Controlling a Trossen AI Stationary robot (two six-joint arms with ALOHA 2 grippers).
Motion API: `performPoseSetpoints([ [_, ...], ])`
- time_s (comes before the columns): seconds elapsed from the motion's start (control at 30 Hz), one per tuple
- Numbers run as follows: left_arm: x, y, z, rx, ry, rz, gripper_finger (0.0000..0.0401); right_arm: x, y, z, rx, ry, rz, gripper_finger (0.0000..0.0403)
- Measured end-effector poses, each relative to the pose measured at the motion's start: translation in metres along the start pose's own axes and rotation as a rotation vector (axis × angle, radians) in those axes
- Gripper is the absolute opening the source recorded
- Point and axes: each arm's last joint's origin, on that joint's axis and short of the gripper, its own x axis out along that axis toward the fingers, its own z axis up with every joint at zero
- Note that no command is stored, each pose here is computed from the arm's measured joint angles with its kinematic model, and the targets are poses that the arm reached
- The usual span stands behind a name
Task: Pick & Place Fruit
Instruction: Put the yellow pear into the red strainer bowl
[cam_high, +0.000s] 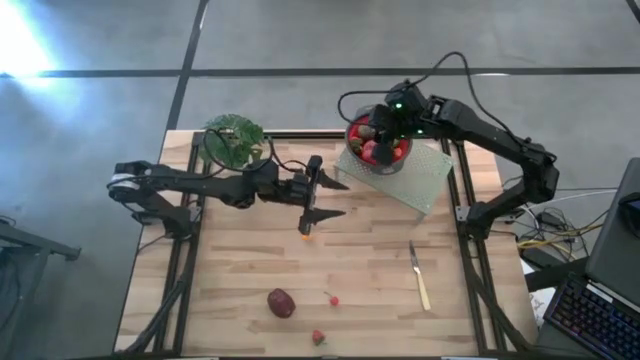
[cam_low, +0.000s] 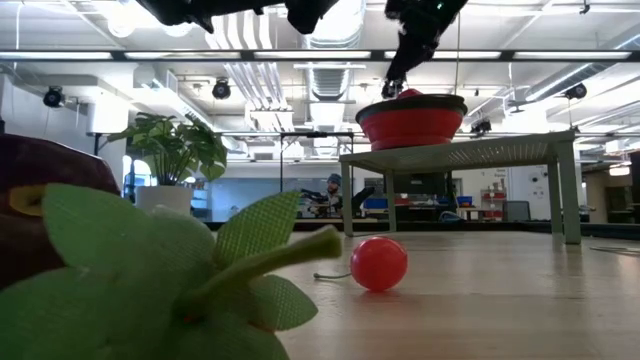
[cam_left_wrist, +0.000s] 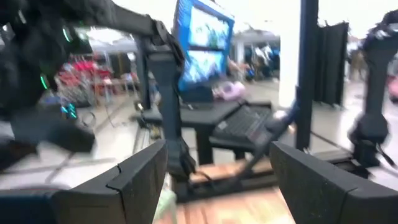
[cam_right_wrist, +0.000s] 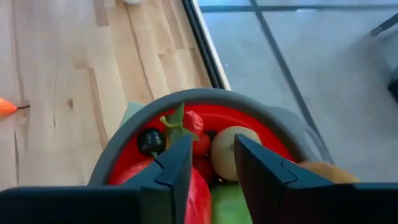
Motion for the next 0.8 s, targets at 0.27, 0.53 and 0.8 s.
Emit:
performPoseSetpoints([
  [0.27,-0.013,-0.004,-0.008,0.018,0.243,-0.045,0.0289,-0.047,0.011,-0.006,0.054,-0.046,0.022,0.0144],
  [0.53,-0.026,-0.008,-0.030,-0.023,0.518,-0.077,0.0289,-0.087,0.028,-0.017,0.083,-0.071,0.074,0.0128],
  [0.8,-0.041,-0.013,-0.049,-0.031,0.759,-0.112,0.0289,-0.106,0.042,-0.026,0.076,-0.059,0.128,0.0092],
])
